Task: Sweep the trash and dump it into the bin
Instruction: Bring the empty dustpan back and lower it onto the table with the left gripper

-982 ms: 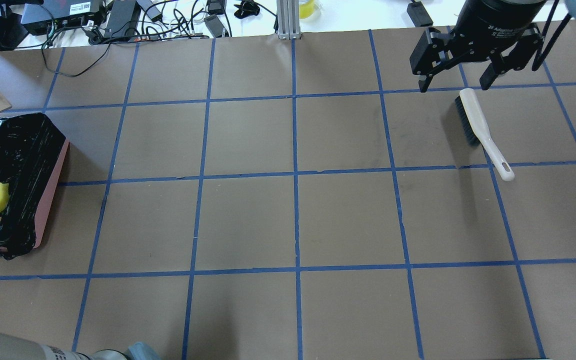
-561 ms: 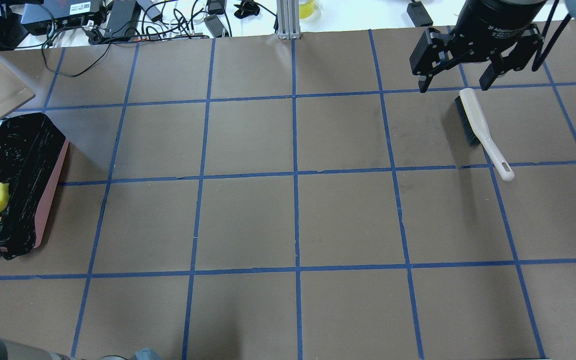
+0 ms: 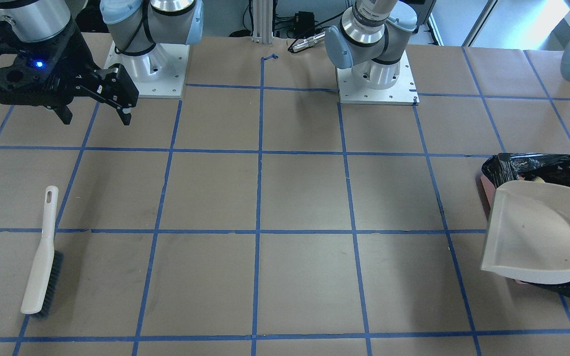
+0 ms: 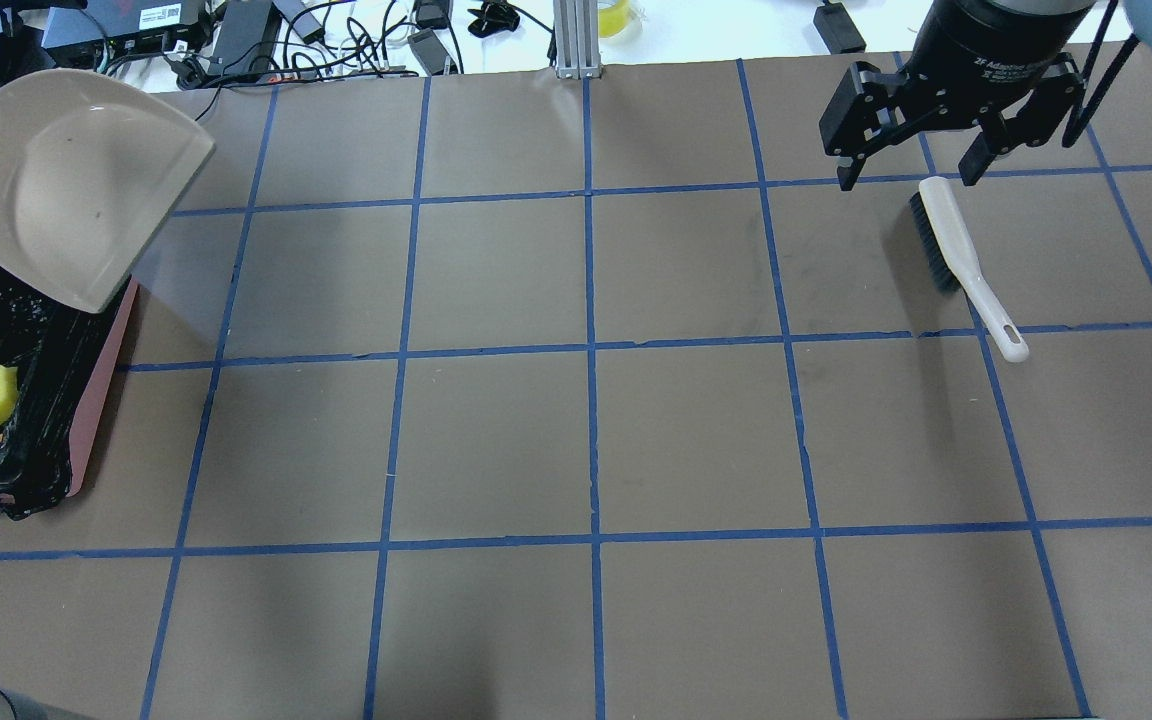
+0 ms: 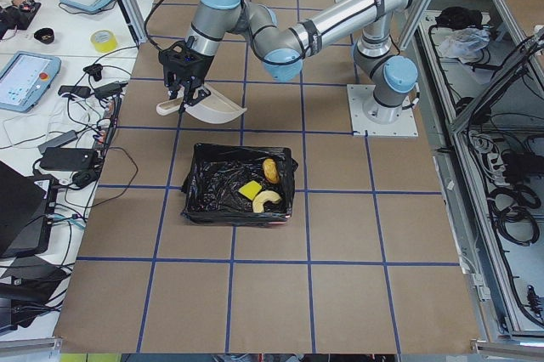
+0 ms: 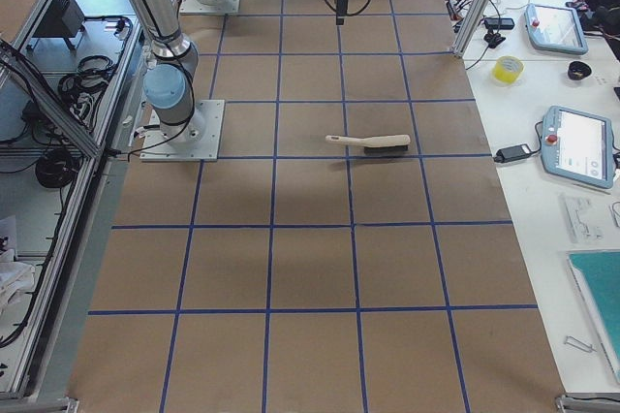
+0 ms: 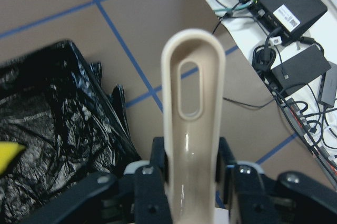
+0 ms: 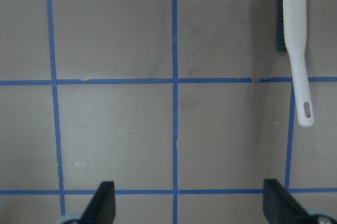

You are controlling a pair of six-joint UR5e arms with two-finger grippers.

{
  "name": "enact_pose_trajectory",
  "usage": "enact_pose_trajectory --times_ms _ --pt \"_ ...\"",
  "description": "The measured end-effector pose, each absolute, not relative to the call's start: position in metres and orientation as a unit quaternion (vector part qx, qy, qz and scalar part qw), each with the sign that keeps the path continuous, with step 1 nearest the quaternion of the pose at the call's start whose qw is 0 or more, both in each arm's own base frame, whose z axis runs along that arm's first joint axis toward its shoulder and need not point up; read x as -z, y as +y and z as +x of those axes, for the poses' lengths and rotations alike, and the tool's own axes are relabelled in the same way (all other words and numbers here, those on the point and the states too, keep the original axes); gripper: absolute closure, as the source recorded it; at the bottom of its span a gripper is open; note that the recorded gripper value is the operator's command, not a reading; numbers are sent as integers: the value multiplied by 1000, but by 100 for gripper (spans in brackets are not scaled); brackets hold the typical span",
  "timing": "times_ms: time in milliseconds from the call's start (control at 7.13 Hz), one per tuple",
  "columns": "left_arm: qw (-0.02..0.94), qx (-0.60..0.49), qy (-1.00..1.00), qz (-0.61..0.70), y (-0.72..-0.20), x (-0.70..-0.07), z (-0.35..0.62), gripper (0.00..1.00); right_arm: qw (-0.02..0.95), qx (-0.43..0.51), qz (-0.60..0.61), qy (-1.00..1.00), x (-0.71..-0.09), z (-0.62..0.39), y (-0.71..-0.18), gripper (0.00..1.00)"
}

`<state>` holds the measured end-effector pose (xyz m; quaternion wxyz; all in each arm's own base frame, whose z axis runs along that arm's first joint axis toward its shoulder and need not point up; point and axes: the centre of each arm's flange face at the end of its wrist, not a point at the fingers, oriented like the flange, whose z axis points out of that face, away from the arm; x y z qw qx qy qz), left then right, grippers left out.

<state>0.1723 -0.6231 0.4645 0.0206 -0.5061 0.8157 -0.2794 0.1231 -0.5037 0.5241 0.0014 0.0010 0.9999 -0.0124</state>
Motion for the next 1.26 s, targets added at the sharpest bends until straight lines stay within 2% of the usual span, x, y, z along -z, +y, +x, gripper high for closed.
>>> enact_pose_trajectory --times_ms 561,1262 --pt "-29 225 764 -603 -647 -421 90 100 3 12 1 1000 -523 123 -503 0" --pt "-50 130 708 -693 -682 -313 13 100 2 12 1 1000 -523 123 -504 0"
